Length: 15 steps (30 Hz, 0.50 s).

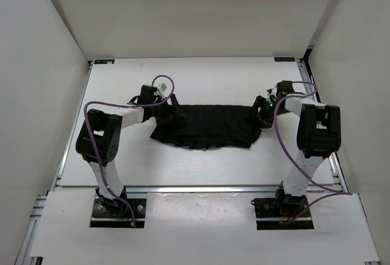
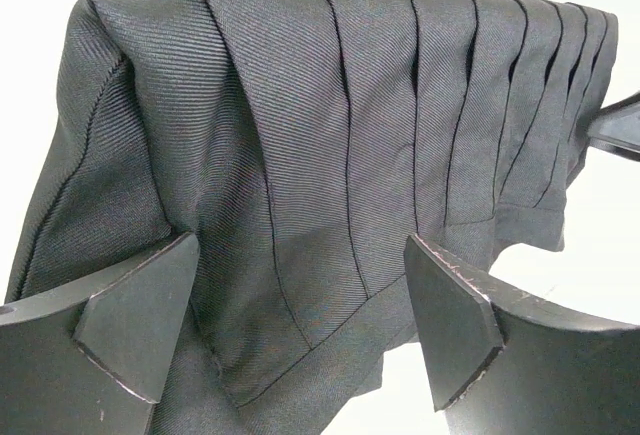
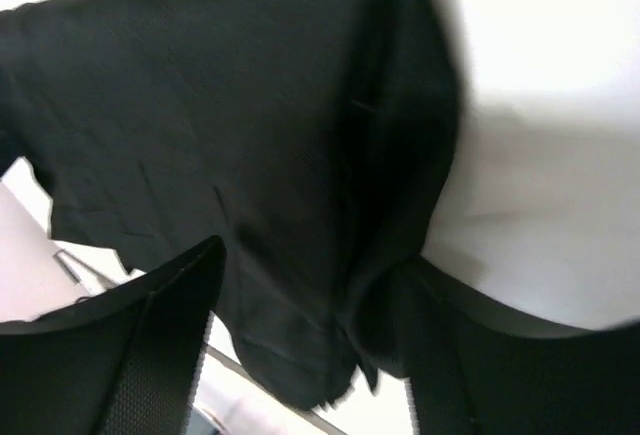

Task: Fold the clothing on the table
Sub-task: Fold the skirt

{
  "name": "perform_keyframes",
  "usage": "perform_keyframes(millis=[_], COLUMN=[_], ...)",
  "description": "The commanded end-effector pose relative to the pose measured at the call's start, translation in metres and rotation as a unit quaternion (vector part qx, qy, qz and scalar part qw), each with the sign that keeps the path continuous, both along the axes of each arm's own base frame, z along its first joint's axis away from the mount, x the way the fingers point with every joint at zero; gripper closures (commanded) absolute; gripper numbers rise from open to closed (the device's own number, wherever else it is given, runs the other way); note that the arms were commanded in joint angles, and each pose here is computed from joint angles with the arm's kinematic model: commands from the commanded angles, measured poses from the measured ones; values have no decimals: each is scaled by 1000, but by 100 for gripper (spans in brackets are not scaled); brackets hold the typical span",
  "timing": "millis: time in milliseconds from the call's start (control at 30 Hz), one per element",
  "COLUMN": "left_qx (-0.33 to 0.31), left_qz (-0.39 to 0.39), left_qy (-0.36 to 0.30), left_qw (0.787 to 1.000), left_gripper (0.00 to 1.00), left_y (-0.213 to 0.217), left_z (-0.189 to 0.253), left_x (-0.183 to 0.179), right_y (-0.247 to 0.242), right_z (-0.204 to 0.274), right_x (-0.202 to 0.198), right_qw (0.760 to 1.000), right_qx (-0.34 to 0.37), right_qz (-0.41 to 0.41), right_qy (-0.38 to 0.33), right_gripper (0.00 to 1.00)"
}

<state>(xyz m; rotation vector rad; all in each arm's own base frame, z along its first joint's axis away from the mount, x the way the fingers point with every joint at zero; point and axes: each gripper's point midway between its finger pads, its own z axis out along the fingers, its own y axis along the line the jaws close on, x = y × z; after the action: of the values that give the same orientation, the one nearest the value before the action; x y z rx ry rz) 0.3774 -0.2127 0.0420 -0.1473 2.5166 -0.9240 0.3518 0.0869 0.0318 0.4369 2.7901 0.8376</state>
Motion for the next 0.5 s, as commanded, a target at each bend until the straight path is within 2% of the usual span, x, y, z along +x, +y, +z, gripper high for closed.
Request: perform_keyframes(millis=[0,67,100,267,467], left_qx=[43,41,45,63,106], left_qz=[7,1,-1,-44,-116], left_qy=[37,40,36,35,36], left_qw=[998,998,998,996,987], left_gripper=[5,5,6,6,6], left_y=[18,15,13,-7,-44], left_z=[-20,-22,-22,-24,-26], left_x=[-15,-17,-17,-28,-46], right_y=[30,45,47,29,-23], right_z=[0,-3,-7,-7,1], right_x=[16,9,3,-15,-45], right_qw=[998,996,996,994,995], right_qx=[57,85,91,109,72], right_qz=[23,32,25,-7,-60], right_qy=[-23,-6,10,22,20], right_gripper=[32,70,100,100,100])
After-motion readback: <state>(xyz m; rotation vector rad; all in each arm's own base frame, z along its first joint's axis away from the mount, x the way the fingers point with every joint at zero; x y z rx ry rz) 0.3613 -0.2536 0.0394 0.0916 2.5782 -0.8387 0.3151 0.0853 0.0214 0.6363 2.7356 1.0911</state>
